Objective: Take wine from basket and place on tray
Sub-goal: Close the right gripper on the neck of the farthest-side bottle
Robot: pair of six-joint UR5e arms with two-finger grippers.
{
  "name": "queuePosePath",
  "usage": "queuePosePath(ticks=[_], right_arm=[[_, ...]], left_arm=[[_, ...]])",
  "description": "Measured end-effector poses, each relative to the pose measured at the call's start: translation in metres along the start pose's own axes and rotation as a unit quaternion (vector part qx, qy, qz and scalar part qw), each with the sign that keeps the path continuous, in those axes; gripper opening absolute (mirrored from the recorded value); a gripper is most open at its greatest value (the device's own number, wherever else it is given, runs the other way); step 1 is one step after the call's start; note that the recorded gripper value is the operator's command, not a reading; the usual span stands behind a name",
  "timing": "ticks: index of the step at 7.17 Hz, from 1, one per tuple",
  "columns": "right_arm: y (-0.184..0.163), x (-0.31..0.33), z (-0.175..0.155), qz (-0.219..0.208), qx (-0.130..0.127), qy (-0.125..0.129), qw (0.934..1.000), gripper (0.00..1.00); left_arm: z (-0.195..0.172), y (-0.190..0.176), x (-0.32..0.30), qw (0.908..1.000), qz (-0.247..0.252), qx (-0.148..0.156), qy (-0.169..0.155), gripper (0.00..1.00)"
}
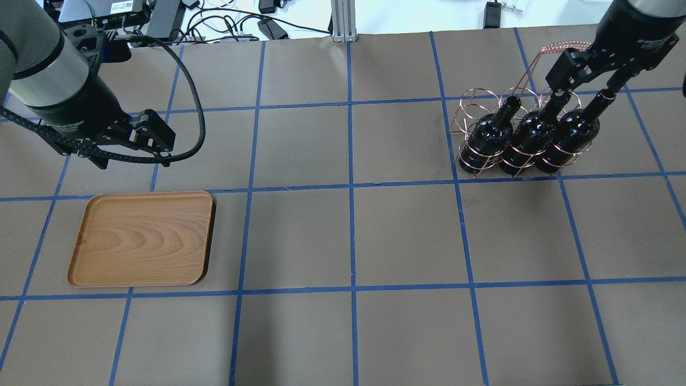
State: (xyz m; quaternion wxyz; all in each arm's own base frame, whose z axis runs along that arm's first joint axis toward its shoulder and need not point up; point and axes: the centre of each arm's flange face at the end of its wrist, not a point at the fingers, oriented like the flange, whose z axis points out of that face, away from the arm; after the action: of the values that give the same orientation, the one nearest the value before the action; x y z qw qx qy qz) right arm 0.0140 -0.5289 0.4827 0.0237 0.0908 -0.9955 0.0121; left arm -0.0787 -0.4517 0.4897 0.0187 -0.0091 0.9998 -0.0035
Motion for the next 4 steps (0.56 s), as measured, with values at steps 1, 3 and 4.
queuePosePath(ticks=[1, 3, 4], right_arm=[[0.0, 0.002, 0.004, 0.002, 0.001, -0.005, 1.0, 0.9], [-0.011, 0.006, 0.016, 0.004, 0.014, -0.009, 0.9999, 0.89], [-0.017, 0.009, 0.024, 0.007, 0.019, -0.009, 0.9998, 0.9]], left_arm=[[0.0, -0.004, 0.0, 1.0, 0.0, 0.007, 0.001, 1.0], [0.001, -0.006, 0.001, 0.9999, -0.001, 0.01, 0.002, 1.0], [0.001, -0.006, 0.002, 0.9999, -0.001, 0.01, 0.003, 1.0]])
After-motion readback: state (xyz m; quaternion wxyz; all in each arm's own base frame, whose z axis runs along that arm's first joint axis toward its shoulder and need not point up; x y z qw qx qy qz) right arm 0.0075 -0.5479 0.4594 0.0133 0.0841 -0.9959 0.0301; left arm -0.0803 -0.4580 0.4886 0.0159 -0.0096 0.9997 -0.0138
